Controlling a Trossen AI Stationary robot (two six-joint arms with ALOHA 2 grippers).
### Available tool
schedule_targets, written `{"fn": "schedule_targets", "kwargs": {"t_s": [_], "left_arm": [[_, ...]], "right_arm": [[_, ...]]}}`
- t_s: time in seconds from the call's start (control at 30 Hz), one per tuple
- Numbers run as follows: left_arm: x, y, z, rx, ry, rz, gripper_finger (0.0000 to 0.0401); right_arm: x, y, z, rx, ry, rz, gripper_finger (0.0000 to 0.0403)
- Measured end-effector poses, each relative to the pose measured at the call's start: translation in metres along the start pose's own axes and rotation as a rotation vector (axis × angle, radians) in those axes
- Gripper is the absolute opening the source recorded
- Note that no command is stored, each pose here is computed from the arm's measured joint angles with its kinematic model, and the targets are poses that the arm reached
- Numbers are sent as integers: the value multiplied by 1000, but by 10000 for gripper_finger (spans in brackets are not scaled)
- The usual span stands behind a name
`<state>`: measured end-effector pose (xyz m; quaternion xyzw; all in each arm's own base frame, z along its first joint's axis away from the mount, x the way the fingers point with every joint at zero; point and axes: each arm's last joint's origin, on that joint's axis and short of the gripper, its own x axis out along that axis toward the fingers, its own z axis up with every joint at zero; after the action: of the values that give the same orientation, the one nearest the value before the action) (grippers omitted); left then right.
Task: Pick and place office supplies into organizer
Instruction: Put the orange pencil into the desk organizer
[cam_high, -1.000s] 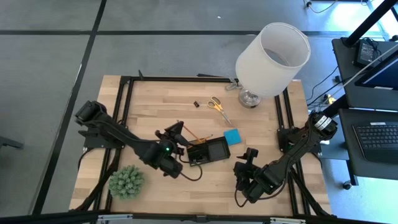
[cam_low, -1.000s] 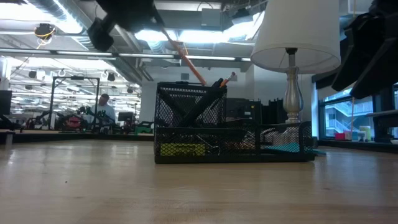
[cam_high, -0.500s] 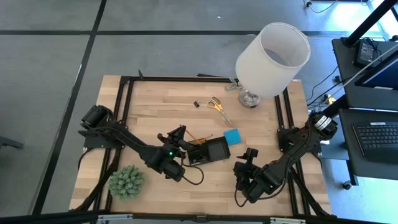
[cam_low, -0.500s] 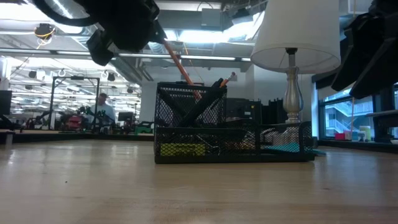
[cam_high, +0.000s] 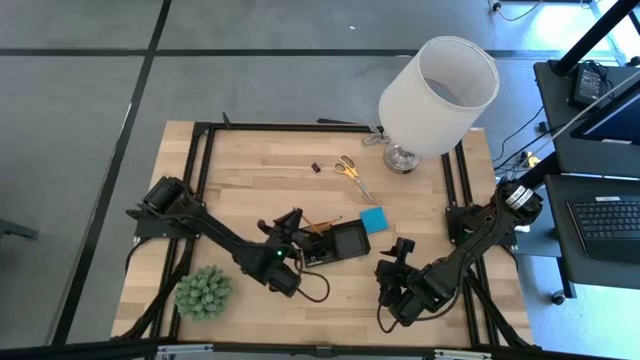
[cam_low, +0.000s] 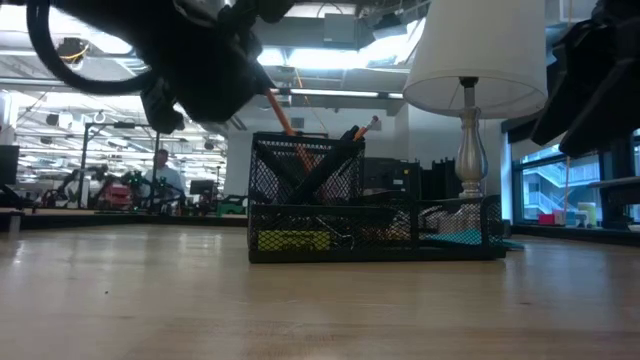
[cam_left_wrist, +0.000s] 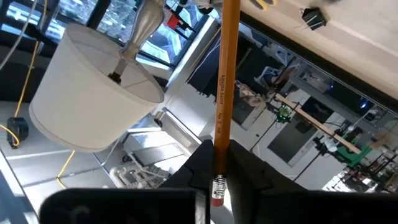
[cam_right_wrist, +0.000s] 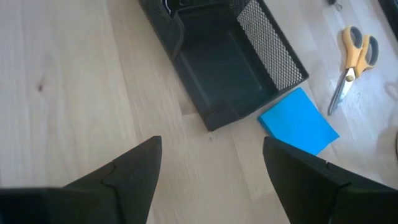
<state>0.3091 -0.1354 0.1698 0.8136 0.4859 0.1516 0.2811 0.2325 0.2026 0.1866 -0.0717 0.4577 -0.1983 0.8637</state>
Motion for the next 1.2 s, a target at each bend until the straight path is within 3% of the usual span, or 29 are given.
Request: {"fn": "schedule_targets", "kwargs": {"t_s": [0.37, 0.77, 1.1, 1.2], "left_arm": [[0, -1, 5, -9, -23, -12, 25], [0, -1, 6, -13, -71, -38, 68], [-7, 1, 2, -108, -168, -73, 84], [-13, 5, -5, -187, -215, -84, 84]], "right_arm": [[0, 0, 0, -1, -15, -11, 281], [0, 0, 0, -4, -14, -11, 281], [0, 0, 0, -17, -13, -12, 281], [0, 0, 0, -42, -12, -12, 281]]}}
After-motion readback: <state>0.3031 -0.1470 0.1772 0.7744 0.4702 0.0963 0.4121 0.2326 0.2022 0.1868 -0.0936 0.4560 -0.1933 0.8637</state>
